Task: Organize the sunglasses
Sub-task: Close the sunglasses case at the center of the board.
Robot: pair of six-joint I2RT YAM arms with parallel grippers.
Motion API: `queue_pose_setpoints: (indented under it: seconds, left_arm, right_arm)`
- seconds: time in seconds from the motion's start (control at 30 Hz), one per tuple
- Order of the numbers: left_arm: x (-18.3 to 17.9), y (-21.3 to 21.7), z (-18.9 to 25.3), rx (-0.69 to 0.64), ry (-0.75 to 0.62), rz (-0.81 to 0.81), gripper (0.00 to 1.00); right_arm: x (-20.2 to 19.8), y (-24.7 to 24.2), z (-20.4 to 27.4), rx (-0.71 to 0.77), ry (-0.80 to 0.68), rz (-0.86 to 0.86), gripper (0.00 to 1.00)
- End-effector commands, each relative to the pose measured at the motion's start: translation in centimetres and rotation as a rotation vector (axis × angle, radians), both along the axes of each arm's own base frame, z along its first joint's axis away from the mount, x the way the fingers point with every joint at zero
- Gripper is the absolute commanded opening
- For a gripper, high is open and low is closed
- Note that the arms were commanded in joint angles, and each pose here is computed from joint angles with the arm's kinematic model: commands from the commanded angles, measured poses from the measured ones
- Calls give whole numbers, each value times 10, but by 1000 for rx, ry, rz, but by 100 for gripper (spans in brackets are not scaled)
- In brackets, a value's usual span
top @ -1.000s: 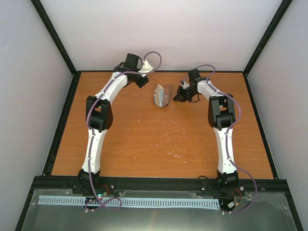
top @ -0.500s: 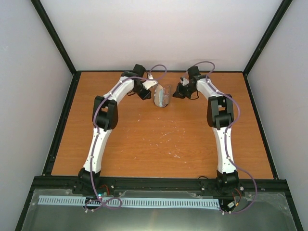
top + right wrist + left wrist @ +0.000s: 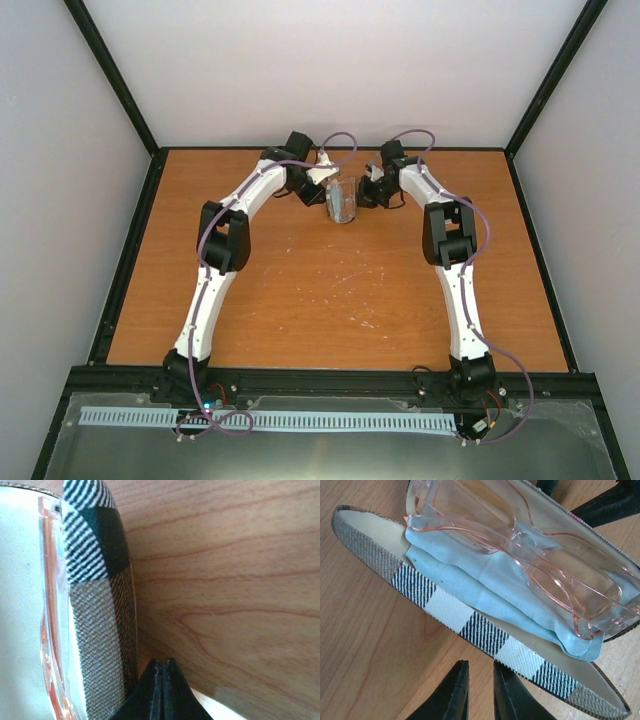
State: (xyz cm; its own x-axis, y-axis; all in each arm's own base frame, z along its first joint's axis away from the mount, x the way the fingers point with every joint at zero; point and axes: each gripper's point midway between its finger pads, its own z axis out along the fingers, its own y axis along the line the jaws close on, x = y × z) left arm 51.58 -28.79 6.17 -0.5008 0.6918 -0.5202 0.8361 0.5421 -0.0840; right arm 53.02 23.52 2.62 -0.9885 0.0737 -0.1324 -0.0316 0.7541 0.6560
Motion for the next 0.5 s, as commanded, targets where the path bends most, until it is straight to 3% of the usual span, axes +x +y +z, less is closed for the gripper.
queue_pose_setpoints:
  seconds: [0.0,0.47]
  left_arm:
    - [6,-22,22,-71,-49,-17,18]
    - [-2,-59,39,-172,-71,-73,18]
  right_arm:
    - [-2,16,5,12,-12,34,3]
    - [-10,35,14,41,-34,90,3]
